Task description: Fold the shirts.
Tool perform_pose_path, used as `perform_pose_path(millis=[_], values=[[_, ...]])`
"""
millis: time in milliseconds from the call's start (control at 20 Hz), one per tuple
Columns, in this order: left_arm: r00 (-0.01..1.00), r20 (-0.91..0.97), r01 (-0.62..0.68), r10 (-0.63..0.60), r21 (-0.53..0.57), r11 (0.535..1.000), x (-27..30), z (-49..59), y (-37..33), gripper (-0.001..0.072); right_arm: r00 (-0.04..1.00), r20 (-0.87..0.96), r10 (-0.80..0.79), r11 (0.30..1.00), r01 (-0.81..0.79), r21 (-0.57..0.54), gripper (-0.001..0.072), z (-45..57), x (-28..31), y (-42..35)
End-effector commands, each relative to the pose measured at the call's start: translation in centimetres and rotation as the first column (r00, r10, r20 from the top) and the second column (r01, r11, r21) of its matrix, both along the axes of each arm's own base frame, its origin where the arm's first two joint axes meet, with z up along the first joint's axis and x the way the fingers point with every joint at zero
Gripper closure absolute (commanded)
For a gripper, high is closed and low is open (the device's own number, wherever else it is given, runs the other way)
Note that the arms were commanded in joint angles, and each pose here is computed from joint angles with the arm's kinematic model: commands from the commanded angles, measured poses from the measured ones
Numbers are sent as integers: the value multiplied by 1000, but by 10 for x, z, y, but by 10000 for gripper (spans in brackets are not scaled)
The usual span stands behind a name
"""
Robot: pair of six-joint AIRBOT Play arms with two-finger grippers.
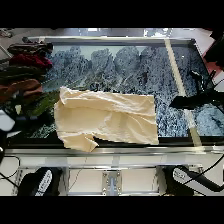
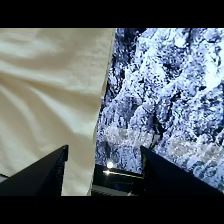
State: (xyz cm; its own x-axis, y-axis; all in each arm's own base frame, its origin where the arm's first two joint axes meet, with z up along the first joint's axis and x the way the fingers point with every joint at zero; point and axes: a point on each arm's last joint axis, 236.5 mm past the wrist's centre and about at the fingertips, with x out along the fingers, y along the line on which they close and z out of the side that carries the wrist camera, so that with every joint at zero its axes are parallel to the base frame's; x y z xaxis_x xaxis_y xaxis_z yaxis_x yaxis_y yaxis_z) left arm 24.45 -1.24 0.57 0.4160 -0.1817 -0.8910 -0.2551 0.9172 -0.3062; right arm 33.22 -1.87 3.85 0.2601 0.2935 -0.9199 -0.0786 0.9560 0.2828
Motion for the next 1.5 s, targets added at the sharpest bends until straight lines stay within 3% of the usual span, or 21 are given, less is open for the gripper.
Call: perform_pose_path(millis=[0, 100, 250, 450, 700, 900, 1200, 1350, 1450], values=[[993, -111, -83, 48, -331, 940, -56, -44, -66, 190, 1000, 2, -18, 1000, 18, 12, 199, 8, -7, -2], [979, -203, -104, 23, -399, 911, -74, -64, -83, 187, 1000, 15, -22, 1000, 22, 23, 199, 9, -4, 0], [957, -288, -136, 15, -406, 904, -83, -77, -84, 187, 999, 23, -24, 999, 23, 31, 199, 11, -2, 2], [926, -372, -195, 65, -323, 926, -98, -92, -60, 187, 999, 33, -24, 999, 23, 27, 199, 11, 0, 1], [938, -314, -247, 148, -305, 920, -77, -96, -47, 189, 999, 36, -25, 999, 24, 32, 199, 12, 1, 2], [915, -382, -259, 133, -302, 917, -83, -109, -47, 190, 999, 44, -27, 998, 24, 56, 199, 14, 2, 7], [949, -295, -236, 108, -445, 864, -49, -104, -68, 251, 998, 61, -31, 994, 24, 110, 202, 20, 7, 18], [960, -262, -217, 103, -456, 863, -42, -102, -69, 472, 997, 74, -30, 994, 22, 105, 203, 25, 9, 17], [961, -262, -203, 86, -460, 864, -44, -102, -71, 687, 996, 83, -29, 995, 21, 100, 258, 31, 10, 16]])
